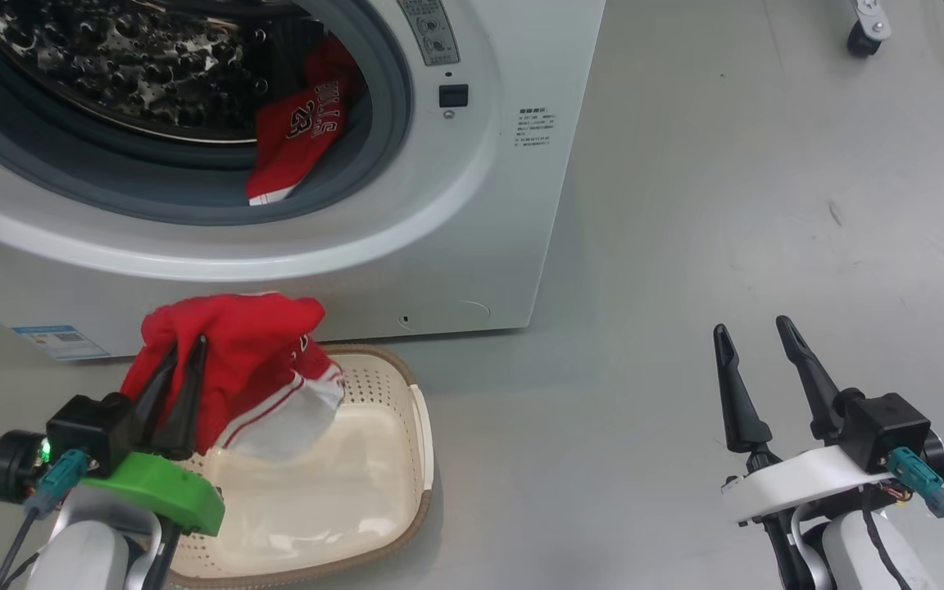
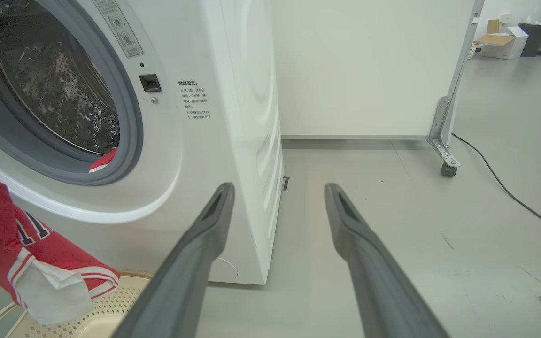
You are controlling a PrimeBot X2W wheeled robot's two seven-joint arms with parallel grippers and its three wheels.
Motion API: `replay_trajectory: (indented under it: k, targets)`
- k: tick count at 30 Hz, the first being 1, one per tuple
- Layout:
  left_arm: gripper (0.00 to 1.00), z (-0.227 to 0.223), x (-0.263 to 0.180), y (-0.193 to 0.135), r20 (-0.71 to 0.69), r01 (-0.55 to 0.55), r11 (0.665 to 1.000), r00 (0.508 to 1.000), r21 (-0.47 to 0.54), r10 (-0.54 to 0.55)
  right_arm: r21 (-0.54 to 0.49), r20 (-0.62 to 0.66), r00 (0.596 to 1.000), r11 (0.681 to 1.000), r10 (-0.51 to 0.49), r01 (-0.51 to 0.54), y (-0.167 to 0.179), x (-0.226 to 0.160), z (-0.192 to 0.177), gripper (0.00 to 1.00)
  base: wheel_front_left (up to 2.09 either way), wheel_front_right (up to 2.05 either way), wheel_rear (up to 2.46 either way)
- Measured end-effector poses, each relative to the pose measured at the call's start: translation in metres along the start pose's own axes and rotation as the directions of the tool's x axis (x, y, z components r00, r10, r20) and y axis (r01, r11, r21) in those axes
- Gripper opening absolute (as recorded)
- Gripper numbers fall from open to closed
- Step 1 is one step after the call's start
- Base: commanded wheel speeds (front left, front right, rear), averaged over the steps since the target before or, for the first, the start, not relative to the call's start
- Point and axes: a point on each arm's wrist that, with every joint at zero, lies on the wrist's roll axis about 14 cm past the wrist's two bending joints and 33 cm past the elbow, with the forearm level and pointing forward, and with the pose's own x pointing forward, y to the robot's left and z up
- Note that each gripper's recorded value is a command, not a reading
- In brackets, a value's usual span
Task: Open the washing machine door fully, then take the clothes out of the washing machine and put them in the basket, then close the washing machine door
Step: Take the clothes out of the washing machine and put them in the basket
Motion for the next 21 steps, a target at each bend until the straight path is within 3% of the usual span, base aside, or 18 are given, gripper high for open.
replay_trajectory:
  k: [10, 21]
  targets:
    - [0.0, -0.077, -0.004, 0.01, -0.265, 0.008, 1.0, 0.964, 0.009, -0.005, 0.0, -0.026, 1.0, 1.0, -0.002, 0.002, -0.001, 0.011, -0.01, 1.0, 0.0, 0.0, 0.0]
    - [0.0, -0.158, -0.017, 0.017, -0.532, 0.026, 1.0, 0.846, 0.006, -0.019, -0.011, -0.067, 0.997, 0.999, -0.048, 0.047, -0.015, 0.017, -0.024, 1.0, 0.0, 0.0, 0.0]
